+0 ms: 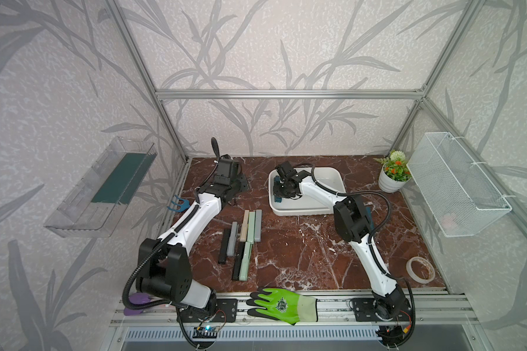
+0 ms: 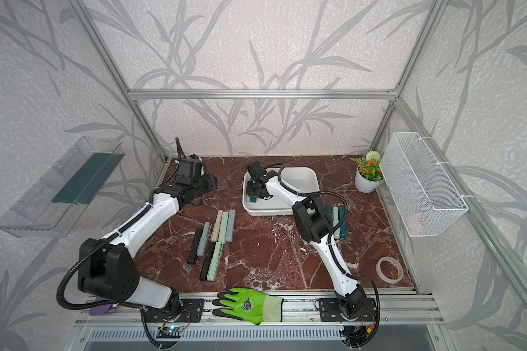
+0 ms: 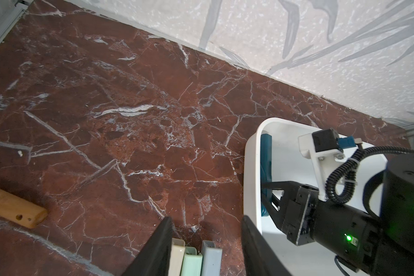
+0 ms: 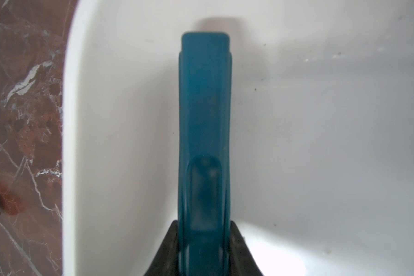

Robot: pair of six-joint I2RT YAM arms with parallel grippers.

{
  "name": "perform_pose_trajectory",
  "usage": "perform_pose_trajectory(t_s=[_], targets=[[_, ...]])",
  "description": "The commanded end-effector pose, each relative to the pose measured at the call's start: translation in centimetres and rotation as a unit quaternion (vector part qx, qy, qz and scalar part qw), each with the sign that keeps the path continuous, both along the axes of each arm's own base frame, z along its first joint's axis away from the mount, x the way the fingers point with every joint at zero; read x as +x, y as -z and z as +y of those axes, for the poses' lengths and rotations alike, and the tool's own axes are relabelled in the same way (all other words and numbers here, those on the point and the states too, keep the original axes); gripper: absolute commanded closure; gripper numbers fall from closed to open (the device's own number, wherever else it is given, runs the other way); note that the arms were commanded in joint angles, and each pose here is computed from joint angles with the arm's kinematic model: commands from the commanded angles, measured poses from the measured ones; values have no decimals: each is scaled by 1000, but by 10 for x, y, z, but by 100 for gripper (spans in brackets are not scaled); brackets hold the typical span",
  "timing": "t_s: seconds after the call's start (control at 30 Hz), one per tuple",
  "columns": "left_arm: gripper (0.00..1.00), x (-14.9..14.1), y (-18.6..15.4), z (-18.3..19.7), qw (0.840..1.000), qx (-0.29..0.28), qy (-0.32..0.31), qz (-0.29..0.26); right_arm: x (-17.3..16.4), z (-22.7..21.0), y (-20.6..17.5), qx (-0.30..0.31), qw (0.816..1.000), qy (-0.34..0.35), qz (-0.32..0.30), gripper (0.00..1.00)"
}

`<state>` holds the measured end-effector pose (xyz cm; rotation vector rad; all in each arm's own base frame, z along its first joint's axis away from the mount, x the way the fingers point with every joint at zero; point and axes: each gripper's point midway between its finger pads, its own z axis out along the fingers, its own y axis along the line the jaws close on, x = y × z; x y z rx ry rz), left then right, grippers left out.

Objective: Put the pruning pliers into the storage box
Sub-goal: Move the storage box to the center of the board.

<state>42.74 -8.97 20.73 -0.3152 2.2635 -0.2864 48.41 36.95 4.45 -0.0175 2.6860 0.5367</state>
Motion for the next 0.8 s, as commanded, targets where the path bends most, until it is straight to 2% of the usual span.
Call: perform_pose_trajectory(t_s=[0.0, 0.3, 0.43, 0.57, 0.77], targets=[[53, -9, 9, 3, 1000, 14, 7, 18, 0, 2, 1, -13, 1000, 15, 2, 75], [54, -8, 12, -3, 1000, 4, 17, 20, 5, 5, 7, -24, 999, 21, 2, 64], [54, -10, 9, -1, 1000, 6, 16, 16, 8, 6, -1, -19, 1000, 21, -5, 58], [54, -10, 8, -2, 1000, 6, 17, 15, 10, 8, -22, -12, 1000, 17, -22, 53], [55, -10, 8, -4, 1000, -1, 22, 14, 14, 3, -67, -4, 998, -1, -64, 50]])
